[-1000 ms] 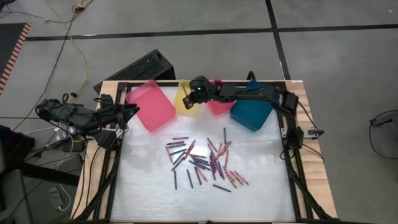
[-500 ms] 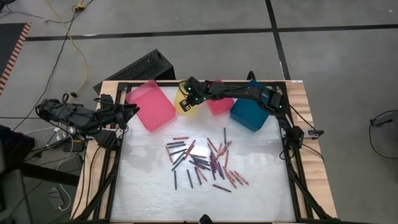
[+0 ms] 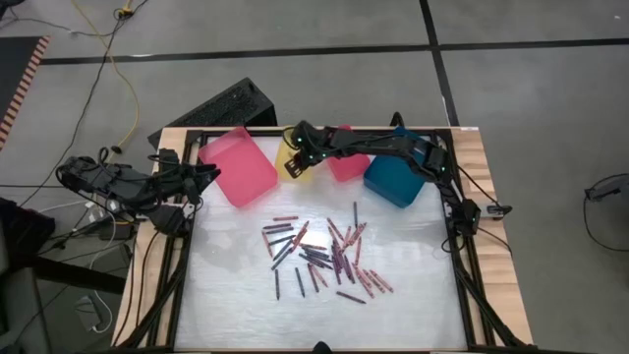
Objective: Sort crayons
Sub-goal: Put the blue crayon into the red bin
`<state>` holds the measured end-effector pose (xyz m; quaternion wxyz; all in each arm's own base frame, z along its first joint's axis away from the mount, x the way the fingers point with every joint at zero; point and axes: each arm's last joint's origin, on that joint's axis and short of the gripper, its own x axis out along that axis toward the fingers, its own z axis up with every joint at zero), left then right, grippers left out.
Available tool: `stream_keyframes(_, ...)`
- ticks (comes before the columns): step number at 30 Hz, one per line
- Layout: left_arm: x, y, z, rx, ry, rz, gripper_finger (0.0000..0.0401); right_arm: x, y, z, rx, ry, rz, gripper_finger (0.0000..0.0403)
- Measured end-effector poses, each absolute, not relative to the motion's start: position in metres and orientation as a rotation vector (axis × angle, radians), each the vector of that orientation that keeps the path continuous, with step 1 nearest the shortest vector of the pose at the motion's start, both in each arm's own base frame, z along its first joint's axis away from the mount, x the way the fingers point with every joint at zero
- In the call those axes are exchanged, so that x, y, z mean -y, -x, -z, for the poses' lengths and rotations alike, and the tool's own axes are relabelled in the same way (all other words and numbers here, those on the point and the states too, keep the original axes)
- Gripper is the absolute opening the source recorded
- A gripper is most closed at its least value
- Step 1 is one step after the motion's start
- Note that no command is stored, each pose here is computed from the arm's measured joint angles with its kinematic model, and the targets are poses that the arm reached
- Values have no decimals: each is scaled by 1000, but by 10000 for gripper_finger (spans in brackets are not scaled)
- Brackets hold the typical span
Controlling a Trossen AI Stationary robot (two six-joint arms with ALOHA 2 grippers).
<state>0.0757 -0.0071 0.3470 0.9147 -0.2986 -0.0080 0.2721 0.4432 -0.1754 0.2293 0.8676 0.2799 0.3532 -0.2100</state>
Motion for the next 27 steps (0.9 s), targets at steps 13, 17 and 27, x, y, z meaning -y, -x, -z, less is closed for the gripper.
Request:
stream_keyframes(13, 7, -76, -347, 15, 614, -559, 165, 93, -361, -318, -1081, -601, 548, 87)
stream_keyframes(17, 7, -76, -347, 16, 615, -560, 165, 57, -346, -327, -1161, -556, 641, 87)
stream_keyframes(27, 8, -76, -347, 14, 636, -546, 165, -20, -324, -298, -1326, -559, 746, 87)
